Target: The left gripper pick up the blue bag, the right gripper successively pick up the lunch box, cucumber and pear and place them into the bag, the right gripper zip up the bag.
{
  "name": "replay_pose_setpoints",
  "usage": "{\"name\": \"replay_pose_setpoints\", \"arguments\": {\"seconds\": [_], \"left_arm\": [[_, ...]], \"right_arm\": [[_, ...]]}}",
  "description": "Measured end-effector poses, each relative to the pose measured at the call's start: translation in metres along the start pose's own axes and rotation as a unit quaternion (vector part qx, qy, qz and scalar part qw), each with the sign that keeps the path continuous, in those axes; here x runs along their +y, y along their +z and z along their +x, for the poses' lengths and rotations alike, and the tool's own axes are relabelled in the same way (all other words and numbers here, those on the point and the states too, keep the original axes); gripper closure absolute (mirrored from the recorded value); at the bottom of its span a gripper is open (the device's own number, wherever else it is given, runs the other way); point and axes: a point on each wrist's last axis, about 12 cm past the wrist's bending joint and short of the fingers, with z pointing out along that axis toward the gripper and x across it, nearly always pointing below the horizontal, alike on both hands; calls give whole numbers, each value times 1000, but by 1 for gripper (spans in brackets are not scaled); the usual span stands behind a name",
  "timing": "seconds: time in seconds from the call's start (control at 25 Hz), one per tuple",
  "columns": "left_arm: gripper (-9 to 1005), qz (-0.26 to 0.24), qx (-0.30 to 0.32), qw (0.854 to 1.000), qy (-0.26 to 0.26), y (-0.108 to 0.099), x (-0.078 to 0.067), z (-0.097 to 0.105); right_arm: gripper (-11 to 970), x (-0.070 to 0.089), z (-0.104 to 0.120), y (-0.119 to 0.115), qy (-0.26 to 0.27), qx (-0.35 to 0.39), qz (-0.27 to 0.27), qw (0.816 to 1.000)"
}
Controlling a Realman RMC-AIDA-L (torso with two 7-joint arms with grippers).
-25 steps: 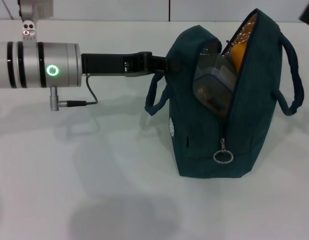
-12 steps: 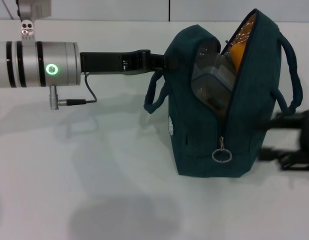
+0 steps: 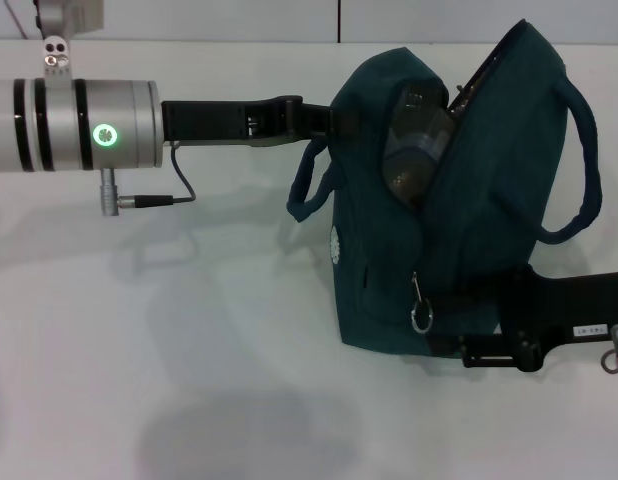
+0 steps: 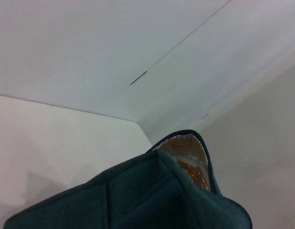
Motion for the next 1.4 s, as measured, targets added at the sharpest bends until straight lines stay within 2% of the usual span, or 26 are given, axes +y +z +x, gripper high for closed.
{"name": "replay_pose_setpoints", "arguments": {"seconds": [0.2, 0.4, 0.52, 1.0, 1.4], "left_arm": [[922, 0, -1, 1000, 0, 0, 0, 1], [921, 0, -2, 1000, -1, -1, 1, 1], [921, -1, -3, 1000, -1, -1, 1, 2], [921, 0, -2, 1000, -2, -1, 1, 3], [920, 1, -2, 1000, -1, -1, 1, 2]], "right_arm": [[447, 0, -1, 5, 0, -4, -1, 1000], [446, 6, -6, 14, 4, -4, -45, 999], [446, 7, -7, 16, 8, -5, -51, 999], [445, 3, -2, 14, 17, -29, -14, 999], [629, -2, 1, 15, 25, -24, 11, 999]]}}
